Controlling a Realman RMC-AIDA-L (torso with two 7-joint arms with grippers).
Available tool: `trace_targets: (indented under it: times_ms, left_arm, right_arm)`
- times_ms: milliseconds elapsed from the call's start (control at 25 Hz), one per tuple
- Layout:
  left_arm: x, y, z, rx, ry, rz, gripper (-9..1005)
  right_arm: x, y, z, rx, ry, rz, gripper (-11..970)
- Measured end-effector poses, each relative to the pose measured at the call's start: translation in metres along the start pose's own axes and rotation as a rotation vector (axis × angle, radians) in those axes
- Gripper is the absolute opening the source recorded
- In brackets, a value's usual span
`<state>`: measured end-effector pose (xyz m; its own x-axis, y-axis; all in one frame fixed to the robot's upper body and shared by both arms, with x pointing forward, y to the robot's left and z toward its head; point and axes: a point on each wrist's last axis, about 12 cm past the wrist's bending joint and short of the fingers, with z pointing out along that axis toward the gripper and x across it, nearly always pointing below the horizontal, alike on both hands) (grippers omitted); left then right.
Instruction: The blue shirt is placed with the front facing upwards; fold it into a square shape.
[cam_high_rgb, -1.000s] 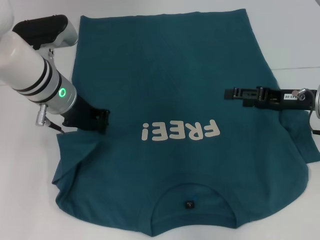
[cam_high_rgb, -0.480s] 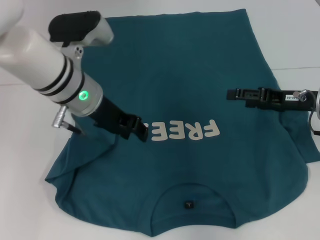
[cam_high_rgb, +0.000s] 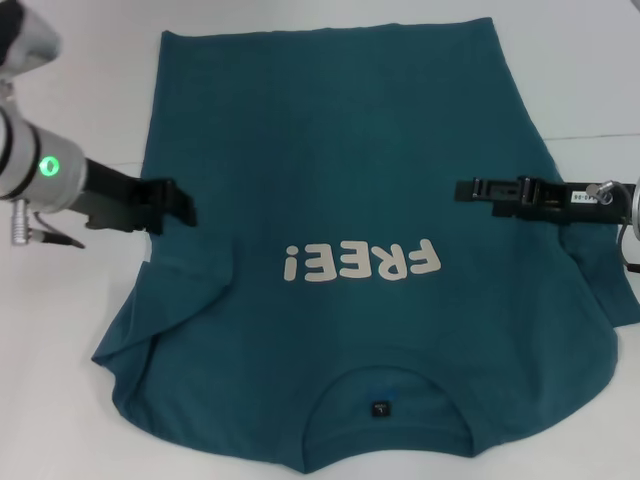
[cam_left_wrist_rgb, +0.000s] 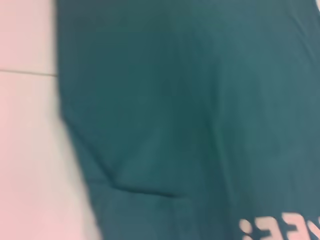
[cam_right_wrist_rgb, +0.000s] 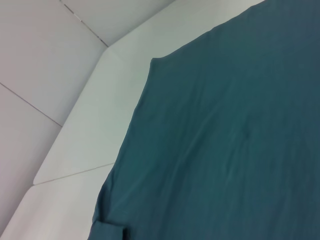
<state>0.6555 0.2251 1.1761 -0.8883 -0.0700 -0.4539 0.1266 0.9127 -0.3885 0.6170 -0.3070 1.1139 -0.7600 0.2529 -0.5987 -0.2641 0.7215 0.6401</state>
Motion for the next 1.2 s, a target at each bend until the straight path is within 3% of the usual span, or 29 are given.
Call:
trace_targets:
  times_ms: [280, 480, 720, 840, 960, 1080, 1200]
  left_arm:
    - [0.012, 0.039, 0.009, -0.016, 0.010, -0.138, 456]
    - [0.020, 0.050, 0.013, -0.017, 0.017, -0.176, 462]
    - [0.031, 0.045, 0.019, 0.049, 0.064, -0.169, 463]
    - [0.037, 0.037, 0.017, 0.166, 0.091, -0.167, 462]
    - [0.049, 0.025, 0.000, 0.329, 0.130, -0.147, 461]
    - [0.058, 0.022, -0.009, 0.369, 0.161, -0.127, 460]
    - [0.062, 0.030, -0.015, 0.361, 0.153, -0.134, 459]
  right_arm:
    - [0.000, 0.000, 0.000, 0.001, 0.002, 0.004, 924]
    - [0.001, 0.000, 0.000, 0.003, 0.003, 0.004, 923]
    - [0.000, 0.000, 0.000, 0.001, 0.003, 0.001, 923]
    - [0.000, 0.000, 0.000, -0.002, 0.002, 0.001, 922]
    - [0.000, 0.000, 0.000, -0.004, 0.004, 0.002, 922]
    - [0.001, -0.001, -0.002, -0.004, 0.005, 0.005, 922]
    - [0.001, -0.002, -0.003, -0.002, 0.006, 0.007, 921]
